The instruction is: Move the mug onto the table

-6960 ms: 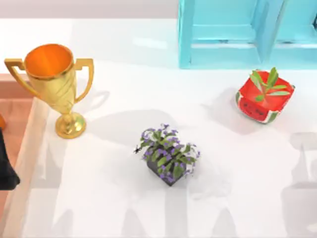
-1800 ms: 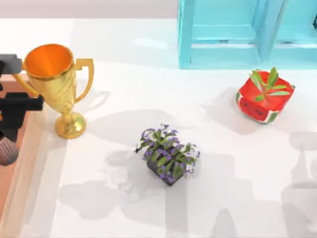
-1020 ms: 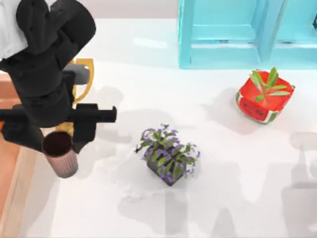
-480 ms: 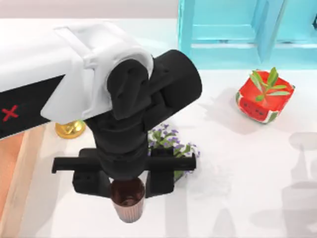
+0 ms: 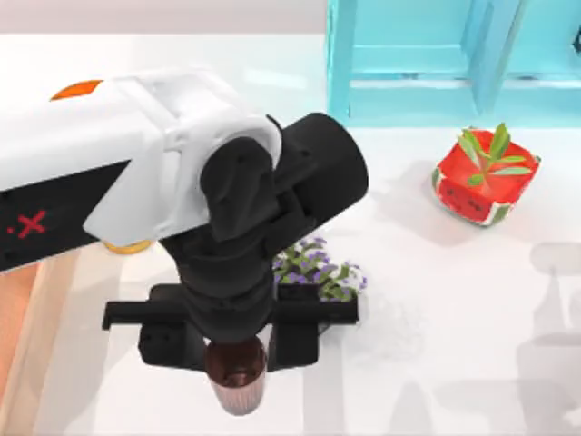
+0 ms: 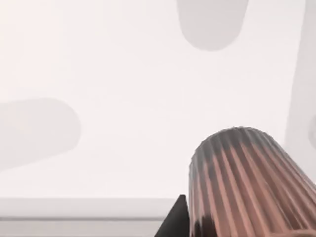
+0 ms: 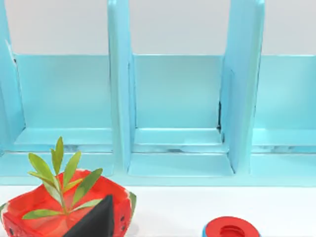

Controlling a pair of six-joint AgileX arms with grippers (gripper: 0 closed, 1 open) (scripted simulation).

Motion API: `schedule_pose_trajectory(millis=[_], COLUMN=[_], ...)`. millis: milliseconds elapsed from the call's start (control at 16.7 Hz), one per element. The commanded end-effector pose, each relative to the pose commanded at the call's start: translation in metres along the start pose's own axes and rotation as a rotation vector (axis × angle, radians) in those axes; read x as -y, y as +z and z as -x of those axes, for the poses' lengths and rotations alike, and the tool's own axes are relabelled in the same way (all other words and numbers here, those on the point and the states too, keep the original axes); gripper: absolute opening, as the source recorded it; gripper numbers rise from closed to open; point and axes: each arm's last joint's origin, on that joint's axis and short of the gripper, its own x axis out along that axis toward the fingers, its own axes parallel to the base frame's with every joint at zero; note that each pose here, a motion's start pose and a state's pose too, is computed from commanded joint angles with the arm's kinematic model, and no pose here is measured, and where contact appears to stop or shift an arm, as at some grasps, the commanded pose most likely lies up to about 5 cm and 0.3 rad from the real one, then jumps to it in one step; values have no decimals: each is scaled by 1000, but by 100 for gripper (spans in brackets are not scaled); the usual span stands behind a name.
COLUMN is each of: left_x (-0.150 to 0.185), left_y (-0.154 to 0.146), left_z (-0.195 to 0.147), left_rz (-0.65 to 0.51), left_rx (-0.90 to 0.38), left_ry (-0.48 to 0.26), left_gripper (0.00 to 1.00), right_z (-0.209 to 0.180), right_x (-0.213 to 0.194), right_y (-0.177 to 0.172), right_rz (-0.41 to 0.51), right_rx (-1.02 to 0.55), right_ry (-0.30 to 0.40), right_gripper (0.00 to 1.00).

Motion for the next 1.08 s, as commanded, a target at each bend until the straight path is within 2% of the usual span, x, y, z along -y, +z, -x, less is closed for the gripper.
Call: schedule_pose_trajectory(millis=[300, 600, 1080], left_x=[0, 0, 0], left_y=[-3, -4, -4], left_z=[-42, -46, -46], left_rz=[-1, -1, -1], left_rx=[3, 1, 1], left_ry=[-4, -3, -3], left_gripper=[0, 0, 60], right_z=[0, 0, 0], right_x=[0, 0, 0], right_y=[0, 0, 0], right_rz=[0, 0, 0], right_rx=[0, 0, 0], right_ry=[0, 0, 0], right_gripper=[100, 100, 100])
